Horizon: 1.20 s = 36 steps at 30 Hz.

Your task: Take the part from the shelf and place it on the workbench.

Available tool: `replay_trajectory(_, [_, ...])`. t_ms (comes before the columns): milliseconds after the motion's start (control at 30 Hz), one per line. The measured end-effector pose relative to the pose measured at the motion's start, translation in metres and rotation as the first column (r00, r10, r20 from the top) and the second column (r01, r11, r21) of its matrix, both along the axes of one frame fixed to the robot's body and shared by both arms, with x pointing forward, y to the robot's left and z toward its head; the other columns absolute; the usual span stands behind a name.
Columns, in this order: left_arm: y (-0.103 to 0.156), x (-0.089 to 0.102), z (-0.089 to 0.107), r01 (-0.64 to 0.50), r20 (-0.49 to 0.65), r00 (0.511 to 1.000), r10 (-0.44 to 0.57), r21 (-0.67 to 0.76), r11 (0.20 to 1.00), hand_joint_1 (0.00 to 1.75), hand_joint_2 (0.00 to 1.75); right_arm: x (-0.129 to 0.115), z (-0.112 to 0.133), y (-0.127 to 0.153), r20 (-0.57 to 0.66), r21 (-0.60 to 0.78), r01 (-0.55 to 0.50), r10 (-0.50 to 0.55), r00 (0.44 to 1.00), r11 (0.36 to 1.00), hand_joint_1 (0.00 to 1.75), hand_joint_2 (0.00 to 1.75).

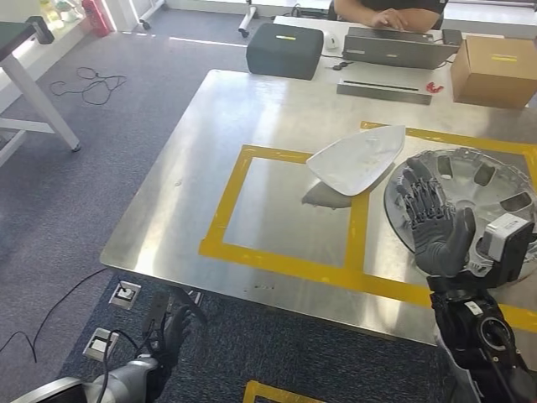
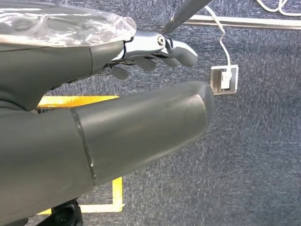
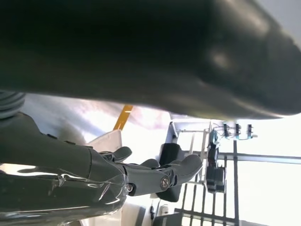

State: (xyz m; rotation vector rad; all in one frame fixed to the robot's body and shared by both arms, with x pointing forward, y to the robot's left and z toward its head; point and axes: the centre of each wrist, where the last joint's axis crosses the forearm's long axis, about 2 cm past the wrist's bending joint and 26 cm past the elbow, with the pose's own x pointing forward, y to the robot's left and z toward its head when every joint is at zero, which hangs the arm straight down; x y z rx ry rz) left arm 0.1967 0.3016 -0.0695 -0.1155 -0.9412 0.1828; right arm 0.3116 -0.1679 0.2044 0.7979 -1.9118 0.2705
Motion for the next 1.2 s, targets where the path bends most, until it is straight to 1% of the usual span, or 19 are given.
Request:
replay_trajectory(233, [0.001, 0.0, 0.0, -0.002, -0.001, 1.0, 0.002, 0.002, 1.0, 0.0, 0.0, -0.023, -0.004, -0.007, 0.034, 0.006, -0.036, 0.036, 0.999, 0.999, 0.0, 0.0])
replay_trajectory(600, [0.001, 0.0, 0.0, 0.002, -0.005, 1.0, -0.002, 0.003, 1.0, 0.0, 0.0, -0.032, 0.0, -0.011, 0.056, 0.024, -0.044, 0.043, 0.998, 0.999, 0.0, 0.0])
replay_trajectory(833, [0.001, 0.0, 0.0, 0.006, -0.011, 1.0, -0.006, 0.006, 1.0, 0.0, 0.0, -0.038, -0.003, -0.016, 0.04, 0.039, -0.023, 0.021, 0.999, 0.999, 0.0, 0.0])
replay_trajectory(1033, [0.001, 0.001, 0.0, 0.01, -0.013, 1.0, -0.01, 0.012, 1.0, 0.0, 0.0, -0.04, -0.006, -0.022, -0.015, 0.057, 0.015, -0.014, 1.0, 0.998, 0.0, 0.0])
replay_trajectory(1200, [-0.002, 0.003, 0.001, 0.02, -0.016, 1.0, -0.019, 0.01, 1.0, 0.0, 0.0, -0.042, -0.006, -0.029, -0.006, 0.054, 0.045, -0.045, 0.999, 0.997, 0.0, 0.0])
